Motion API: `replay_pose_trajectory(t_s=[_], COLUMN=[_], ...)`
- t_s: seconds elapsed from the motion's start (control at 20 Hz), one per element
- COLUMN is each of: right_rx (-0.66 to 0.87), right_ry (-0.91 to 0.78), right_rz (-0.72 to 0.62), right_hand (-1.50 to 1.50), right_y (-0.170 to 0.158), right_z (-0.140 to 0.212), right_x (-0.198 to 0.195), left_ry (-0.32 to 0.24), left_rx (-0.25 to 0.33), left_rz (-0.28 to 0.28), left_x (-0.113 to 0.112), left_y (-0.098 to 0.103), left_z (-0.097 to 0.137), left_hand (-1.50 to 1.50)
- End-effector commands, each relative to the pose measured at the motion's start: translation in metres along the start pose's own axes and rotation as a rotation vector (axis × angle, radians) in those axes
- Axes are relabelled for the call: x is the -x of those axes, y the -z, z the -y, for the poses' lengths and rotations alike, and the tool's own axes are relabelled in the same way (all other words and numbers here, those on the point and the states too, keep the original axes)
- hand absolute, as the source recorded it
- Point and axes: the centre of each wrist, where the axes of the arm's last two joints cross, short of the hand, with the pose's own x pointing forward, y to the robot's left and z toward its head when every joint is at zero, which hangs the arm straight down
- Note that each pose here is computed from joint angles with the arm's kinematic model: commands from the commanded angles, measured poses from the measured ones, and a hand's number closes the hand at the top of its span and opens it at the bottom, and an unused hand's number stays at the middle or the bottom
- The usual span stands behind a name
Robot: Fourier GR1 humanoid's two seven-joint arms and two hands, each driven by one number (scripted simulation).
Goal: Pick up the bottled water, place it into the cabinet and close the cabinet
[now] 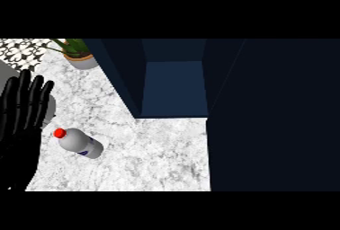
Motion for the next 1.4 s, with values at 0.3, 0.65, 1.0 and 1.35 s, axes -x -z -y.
replay_pose_trajectory(t_s=[0.3, 0.65, 1.0, 1.35], right_rx=[-0.109, -0.173, -0.139, -0.137], right_ry=[0.099, 0.122, 0.13, 0.152], right_rz=[-0.025, -0.04, -0.051, -0.053], right_hand=[-1.5, -1.5, -1.5, -1.5], right_y=[-0.009, -0.034, -0.049, -0.053], right_z=[-0.022, -0.023, -0.028, -0.029], right_x=[-0.005, -0.047, -0.087, -0.114], left_ry=[-0.479, -0.628, -0.671, -0.698], left_rx=[0.493, 0.562, 0.625, 0.611], left_rz=[-0.116, -0.2, -0.255, -0.297], left_x=[0.029, 0.023, -0.027, -0.044], left_y=[-0.014, -0.021, -0.003, -0.007], left_z=[-0.02, -0.11, -0.183, -0.202], left_hand=[-1.5, -1.5, -1.5, -1.5])
